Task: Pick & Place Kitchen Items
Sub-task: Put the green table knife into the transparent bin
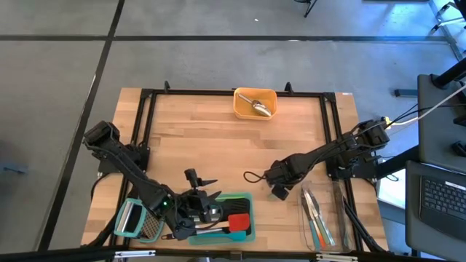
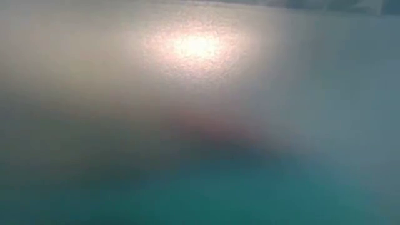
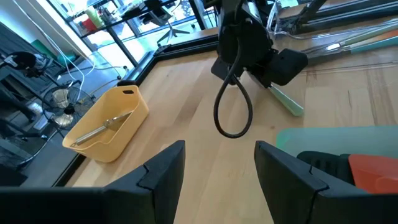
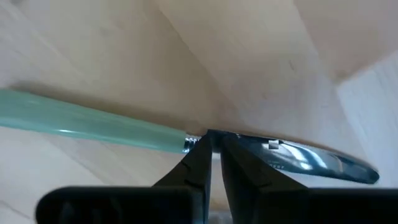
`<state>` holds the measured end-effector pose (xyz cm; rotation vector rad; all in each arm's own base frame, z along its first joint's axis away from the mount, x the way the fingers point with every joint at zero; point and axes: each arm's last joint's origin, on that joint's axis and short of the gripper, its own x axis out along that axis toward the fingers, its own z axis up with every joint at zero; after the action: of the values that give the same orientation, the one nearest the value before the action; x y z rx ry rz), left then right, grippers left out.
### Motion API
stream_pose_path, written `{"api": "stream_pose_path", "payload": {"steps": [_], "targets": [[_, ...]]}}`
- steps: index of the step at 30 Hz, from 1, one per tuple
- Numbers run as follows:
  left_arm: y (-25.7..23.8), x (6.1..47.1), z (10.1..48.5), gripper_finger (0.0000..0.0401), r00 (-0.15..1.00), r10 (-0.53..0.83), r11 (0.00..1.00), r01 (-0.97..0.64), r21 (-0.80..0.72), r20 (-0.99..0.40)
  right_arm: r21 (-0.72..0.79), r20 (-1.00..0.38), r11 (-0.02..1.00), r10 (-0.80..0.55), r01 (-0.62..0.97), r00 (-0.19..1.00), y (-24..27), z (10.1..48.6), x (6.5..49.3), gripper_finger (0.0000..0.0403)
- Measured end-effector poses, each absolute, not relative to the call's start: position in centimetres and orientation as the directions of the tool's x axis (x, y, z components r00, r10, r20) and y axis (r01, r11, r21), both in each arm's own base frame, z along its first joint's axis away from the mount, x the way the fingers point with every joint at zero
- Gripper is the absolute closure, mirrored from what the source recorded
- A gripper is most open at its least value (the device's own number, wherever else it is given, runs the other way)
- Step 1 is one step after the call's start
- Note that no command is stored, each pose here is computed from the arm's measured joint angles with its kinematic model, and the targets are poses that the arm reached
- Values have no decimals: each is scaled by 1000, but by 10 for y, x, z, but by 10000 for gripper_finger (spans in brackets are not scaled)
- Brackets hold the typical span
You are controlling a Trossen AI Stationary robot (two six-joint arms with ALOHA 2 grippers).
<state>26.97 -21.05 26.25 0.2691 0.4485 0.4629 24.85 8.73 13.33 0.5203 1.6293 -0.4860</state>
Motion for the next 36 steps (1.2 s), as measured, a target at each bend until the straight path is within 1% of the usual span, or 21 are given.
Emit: {"api": "stream_pose_path", "payload": {"steps": [6,16,21,24,32,36], "targets": [[-211,270,262,212,801,484,862,-368,348,-353,10,-998,807,46,590,-47,82,133,255,363],[-211,270,262,212,801,484,862,-368,347,-353,71,-990,792,-19,606,141,58,133,278,363],[-211,270,262,212,801,484,862,-368,348,-353,52,-967,760,-123,648,221,39,133,288,363],[-211,270,262,212,800,484,862,-368,348,-353,40,-954,739,-173,673,246,26,133,292,363],[-209,269,261,212,794,491,858,-368,358,-360,99,-925,708,-194,700,328,-5,135,303,363],[-209,268,261,212,792,492,857,-370,358,-362,130,-906,714,-197,688,375,-11,137,308,363]]}}
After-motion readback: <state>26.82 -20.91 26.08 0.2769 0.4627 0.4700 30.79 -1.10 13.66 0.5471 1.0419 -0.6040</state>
